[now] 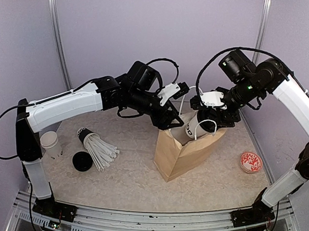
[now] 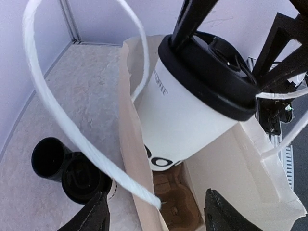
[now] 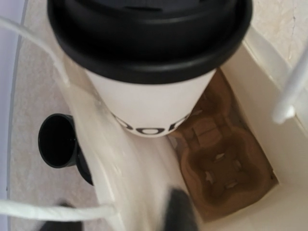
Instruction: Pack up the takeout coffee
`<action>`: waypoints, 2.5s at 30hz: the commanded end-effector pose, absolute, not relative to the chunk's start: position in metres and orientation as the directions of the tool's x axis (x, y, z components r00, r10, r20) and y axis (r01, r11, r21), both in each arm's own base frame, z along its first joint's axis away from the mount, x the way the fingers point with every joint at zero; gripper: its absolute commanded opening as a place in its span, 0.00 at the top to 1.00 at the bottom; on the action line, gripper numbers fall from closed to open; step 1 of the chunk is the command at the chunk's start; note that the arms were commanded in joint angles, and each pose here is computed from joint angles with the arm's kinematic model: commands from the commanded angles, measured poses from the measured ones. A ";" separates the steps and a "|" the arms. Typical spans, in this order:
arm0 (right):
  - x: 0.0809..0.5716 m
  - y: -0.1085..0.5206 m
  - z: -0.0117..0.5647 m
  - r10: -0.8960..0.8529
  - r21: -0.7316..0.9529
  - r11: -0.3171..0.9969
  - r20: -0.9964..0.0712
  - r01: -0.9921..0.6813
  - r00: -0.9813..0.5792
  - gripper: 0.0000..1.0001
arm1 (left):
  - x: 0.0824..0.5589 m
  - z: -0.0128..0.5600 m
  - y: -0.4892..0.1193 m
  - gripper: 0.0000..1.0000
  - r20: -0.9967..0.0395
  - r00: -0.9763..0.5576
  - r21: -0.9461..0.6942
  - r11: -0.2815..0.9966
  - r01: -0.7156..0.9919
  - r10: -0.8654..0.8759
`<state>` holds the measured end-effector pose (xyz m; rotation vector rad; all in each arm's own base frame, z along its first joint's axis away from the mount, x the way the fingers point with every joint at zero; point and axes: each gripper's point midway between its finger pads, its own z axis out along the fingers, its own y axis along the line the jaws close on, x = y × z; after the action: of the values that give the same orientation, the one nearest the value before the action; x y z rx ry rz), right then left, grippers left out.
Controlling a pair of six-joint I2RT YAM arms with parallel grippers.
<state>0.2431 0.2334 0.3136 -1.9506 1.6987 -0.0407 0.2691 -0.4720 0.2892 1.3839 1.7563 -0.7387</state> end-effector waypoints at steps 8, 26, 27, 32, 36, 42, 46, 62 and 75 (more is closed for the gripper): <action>0.238 0.240 0.331 -0.901 -0.429 -0.010 -0.387 -0.903 0.194 0.54 | 0.189 0.384 -0.459 0.31 -0.984 0.062 0.100 0.225 0.969 0.167; 0.233 0.238 0.332 -0.896 -0.409 0.023 -0.413 -0.912 0.163 0.54 | 0.206 0.321 -0.510 0.44 -0.973 0.132 0.191 0.331 0.924 0.192; 0.233 0.238 0.331 -0.897 -0.408 0.023 -0.412 -0.912 0.162 0.54 | 0.207 0.321 -0.511 0.47 -0.973 0.133 0.191 0.332 0.924 0.190; 0.232 0.237 0.330 -0.898 -0.404 0.025 -0.411 -0.914 0.158 0.54 | 0.213 0.319 -0.516 0.51 -0.970 0.145 0.206 0.347 0.915 0.193; 0.232 0.237 0.328 -0.899 -0.400 0.029 -0.411 -0.916 0.152 0.54 | 0.232 0.317 -0.510 0.43 -0.968 0.149 0.223 0.416 0.882 0.204; 0.233 0.235 0.325 -0.905 -0.398 0.029 -0.400 -0.917 0.145 0.55 | 0.246 0.322 -0.506 0.45 -0.976 0.137 0.193 0.379 0.905 0.170; 0.233 0.234 0.323 -0.907 -0.397 0.030 -0.396 -0.917 0.142 0.55 | 0.239 0.320 -0.515 0.49 -0.978 0.133 0.174 0.274 0.946 0.159; 0.243 0.221 0.317 -0.927 -0.407 0.062 -0.363 -0.911 0.099 0.56 | 0.240 0.318 -0.518 0.97 -0.988 0.097 0.122 0.218 0.968 0.124; 0.245 0.210 0.298 -0.947 -0.383 0.071 -0.315 -0.921 0.058 0.56 | 0.184 0.319 -0.509 1.00 -0.988 0.127 0.140 0.176 0.974 0.084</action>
<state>0.2525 0.2176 0.2979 -1.8453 1.8556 -0.0745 0.2026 -0.5114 0.3054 1.2070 1.2871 -0.9177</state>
